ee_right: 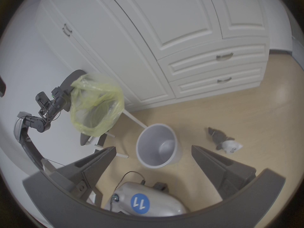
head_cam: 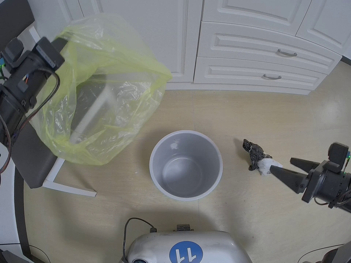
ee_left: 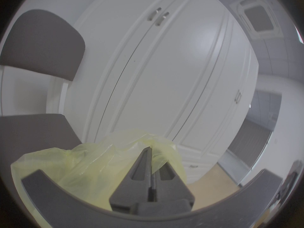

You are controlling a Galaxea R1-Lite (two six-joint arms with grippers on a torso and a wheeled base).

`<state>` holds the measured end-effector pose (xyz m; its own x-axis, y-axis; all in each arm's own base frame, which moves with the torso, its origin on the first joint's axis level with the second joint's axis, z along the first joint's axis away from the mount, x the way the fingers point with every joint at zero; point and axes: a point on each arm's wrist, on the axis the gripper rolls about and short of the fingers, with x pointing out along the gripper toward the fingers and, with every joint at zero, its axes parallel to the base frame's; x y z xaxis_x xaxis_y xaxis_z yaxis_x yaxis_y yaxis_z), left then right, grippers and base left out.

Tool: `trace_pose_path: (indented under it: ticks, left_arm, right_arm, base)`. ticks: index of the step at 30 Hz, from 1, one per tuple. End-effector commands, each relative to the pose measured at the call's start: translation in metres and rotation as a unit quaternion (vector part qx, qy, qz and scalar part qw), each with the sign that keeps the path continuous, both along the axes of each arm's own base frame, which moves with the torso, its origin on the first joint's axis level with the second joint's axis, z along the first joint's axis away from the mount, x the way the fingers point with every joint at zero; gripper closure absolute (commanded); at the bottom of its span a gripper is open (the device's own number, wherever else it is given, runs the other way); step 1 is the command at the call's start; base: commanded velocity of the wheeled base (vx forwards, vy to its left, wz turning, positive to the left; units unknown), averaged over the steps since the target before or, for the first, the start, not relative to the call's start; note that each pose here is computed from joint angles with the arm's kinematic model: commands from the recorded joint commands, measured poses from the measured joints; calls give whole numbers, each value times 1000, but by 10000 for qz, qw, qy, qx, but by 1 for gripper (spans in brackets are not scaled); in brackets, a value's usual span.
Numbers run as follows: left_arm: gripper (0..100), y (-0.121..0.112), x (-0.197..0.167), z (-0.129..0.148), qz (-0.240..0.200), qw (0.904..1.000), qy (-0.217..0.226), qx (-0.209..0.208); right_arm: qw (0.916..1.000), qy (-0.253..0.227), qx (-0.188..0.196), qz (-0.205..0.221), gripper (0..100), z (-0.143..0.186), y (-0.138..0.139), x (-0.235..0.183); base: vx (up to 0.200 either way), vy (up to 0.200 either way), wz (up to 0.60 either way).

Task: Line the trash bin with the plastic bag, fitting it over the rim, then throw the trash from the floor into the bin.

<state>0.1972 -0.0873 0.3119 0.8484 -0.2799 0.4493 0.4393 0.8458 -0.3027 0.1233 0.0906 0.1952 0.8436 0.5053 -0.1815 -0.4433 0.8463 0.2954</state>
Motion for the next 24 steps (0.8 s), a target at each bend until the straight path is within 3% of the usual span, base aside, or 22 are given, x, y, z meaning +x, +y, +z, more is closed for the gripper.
trace_pose_path:
  ticks: [1, 7, 9, 10, 11, 16, 19, 24]
  left_arm:
    - [100, -26, -3, 22, -299, 9977, -170, -580]
    - [100, -33, -16, 38, -224, 9947, -307, -954]
    - [100, -31, -24, 41, -285, 9938, -366, -1011]
    - [100, -30, -28, 43, -329, 9933, -401, -1032]
    - [100, -30, -31, 44, -376, 9930, -408, -1042]
    - [100, -32, -41, 47, -545, 9916, -455, -1080]
    - [100, -36, -49, 49, -709, 9899, -457, -1141]
    - [100, -40, -58, 51, -840, 9878, -452, -1231]
  right_arm:
    - [9979, 554, -37, 338, 0, -19, 32, 8]
    - [9950, 692, 308, 648, 0, -30, 56, 10]
    - [9924, 639, 701, 787, 0, -30, 71, 14]
    - [9924, 639, 701, 787, 0, -30, 71, 14]
    - [9902, 502, 1039, 784, 0, -31, 82, 19]
    - [9879, 273, 1392, 620, 0, -40, 98, 30]
    - [9809, 94, 1883, 471, 0, -40, 105, 36]
    - [9789, 104, 1946, 610, 0, -48, 119, 39]
  base:
    - [0, 0, 0]
    - [0, 0, 0]
    - [0, 0, 0]
    - [0, 0, 0]
    - [0, 0, 0]
    - [0, 0, 0]
    - [0, 0, 0]
    - [0, 0, 0]
